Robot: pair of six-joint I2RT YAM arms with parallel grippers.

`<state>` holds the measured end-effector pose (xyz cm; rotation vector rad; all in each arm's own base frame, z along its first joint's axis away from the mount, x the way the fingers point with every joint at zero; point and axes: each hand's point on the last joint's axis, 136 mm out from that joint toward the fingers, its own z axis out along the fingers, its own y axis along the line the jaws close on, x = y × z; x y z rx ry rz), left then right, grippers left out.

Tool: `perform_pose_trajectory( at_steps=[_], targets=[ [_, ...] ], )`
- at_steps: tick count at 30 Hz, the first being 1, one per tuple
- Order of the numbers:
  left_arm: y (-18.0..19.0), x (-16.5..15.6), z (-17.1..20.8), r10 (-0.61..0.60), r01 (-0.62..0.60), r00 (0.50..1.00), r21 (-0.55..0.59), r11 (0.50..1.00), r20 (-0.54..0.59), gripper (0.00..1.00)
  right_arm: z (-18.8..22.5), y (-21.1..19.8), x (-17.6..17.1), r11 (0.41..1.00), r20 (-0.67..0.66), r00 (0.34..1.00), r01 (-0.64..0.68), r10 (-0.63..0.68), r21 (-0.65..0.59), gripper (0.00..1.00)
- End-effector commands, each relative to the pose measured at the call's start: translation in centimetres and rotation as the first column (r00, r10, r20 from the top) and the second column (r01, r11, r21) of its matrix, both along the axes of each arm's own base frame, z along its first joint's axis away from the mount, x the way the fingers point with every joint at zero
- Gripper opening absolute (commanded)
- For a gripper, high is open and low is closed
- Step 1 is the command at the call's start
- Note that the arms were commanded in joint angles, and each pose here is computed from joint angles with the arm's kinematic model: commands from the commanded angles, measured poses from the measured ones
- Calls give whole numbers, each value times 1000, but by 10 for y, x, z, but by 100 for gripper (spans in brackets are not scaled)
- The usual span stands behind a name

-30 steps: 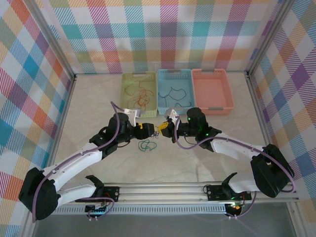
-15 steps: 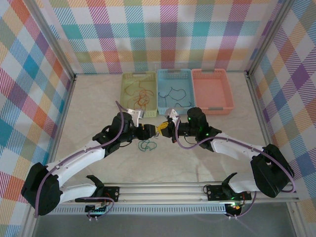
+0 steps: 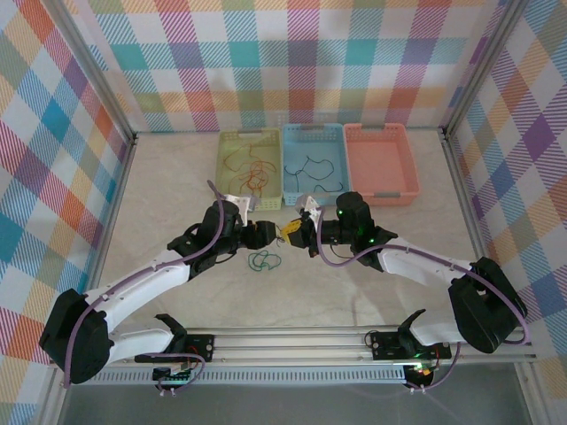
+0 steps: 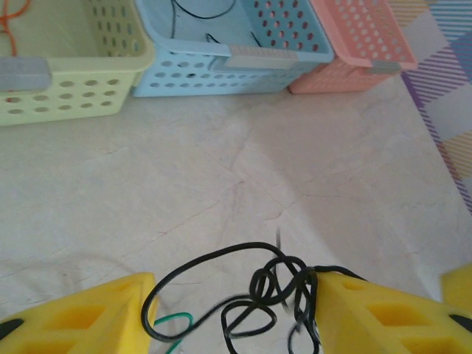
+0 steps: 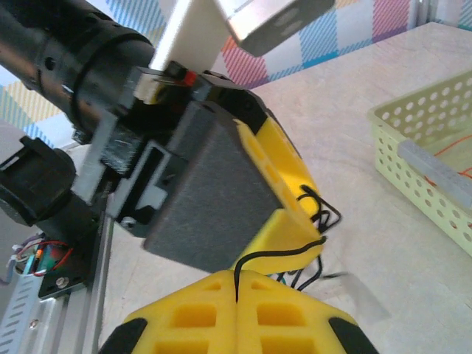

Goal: Untangle the cables

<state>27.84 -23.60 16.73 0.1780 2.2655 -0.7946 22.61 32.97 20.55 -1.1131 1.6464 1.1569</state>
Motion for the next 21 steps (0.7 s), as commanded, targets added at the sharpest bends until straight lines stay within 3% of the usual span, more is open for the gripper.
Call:
perform_pose_trajectory(
  at_steps=[1, 13, 21],
  targets=[
    [7, 7, 1, 57, -58, 998, 50, 997, 6, 57, 9, 5, -14, 995, 5, 996, -90, 90, 51, 0],
    [15, 10, -6, 101, -99, 995, 99, 990, -11, 57, 9, 4, -12, 997, 11, 998, -66, 66, 50, 0],
    [26, 3, 20, 122, -125, 990, 48, 991, 64, 57, -1, -3, 8, 999, 13, 999, 49, -50, 12, 0]
  ],
)
